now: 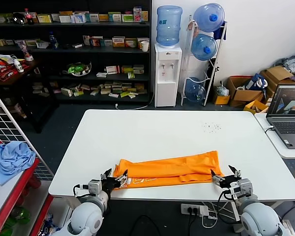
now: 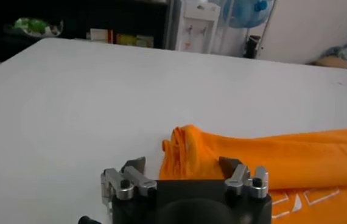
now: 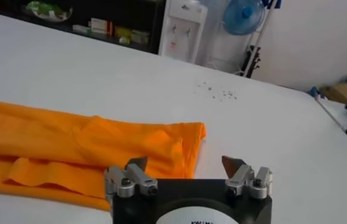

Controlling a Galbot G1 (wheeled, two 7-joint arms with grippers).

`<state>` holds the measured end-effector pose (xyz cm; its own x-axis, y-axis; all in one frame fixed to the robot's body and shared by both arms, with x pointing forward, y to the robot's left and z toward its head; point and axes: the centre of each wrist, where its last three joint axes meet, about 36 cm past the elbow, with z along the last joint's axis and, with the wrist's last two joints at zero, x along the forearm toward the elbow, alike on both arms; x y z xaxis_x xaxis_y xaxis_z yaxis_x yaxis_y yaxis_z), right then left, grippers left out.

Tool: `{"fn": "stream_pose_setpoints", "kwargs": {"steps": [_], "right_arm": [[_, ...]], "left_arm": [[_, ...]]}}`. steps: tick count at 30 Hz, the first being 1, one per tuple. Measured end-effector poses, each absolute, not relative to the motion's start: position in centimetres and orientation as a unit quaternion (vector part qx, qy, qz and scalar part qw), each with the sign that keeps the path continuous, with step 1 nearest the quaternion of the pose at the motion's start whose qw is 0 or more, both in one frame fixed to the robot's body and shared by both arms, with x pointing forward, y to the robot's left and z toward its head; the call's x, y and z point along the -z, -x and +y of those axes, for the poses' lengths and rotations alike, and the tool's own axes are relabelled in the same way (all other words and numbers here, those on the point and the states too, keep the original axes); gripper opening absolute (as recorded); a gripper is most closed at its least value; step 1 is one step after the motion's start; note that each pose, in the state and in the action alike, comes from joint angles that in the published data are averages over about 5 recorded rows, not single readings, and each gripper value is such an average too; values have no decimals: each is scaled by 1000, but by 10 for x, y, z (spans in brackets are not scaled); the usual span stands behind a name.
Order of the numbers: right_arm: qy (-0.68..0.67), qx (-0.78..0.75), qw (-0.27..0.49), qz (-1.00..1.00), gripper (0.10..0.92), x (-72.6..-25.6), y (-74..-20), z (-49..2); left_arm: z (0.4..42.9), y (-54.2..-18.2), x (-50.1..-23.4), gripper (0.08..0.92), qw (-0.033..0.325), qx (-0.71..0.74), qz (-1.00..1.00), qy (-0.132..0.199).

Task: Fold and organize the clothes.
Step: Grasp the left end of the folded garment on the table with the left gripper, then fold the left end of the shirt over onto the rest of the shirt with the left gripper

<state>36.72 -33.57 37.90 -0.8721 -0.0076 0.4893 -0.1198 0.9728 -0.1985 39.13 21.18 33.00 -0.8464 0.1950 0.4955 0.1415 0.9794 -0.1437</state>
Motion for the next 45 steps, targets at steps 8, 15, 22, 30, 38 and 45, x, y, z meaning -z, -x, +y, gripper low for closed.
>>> {"fn": "stream_pose_setpoints", "kwargs": {"steps": [8,15,22,30,38,45], "right_arm": [[-35,-108,248,-962,823,-381,-365,-332],[-33,-103,244,-964,823,-382,-365,-328],[-30,-100,236,-966,823,-382,-366,-325],[-32,-100,227,-968,823,-383,-365,-319],[-34,-99,217,-970,823,-383,-363,-314],[-37,-97,214,-971,823,-380,-361,-312]], "left_arm": [[211,-393,-328,601,278,-71,-954,86],[210,-392,-328,402,282,-78,-952,89],[211,-393,-330,195,275,-79,-954,89],[234,-405,-339,120,255,-66,-962,72],[287,-425,-347,120,250,-13,-968,24],[348,-445,-359,120,228,65,-971,-29]]}}
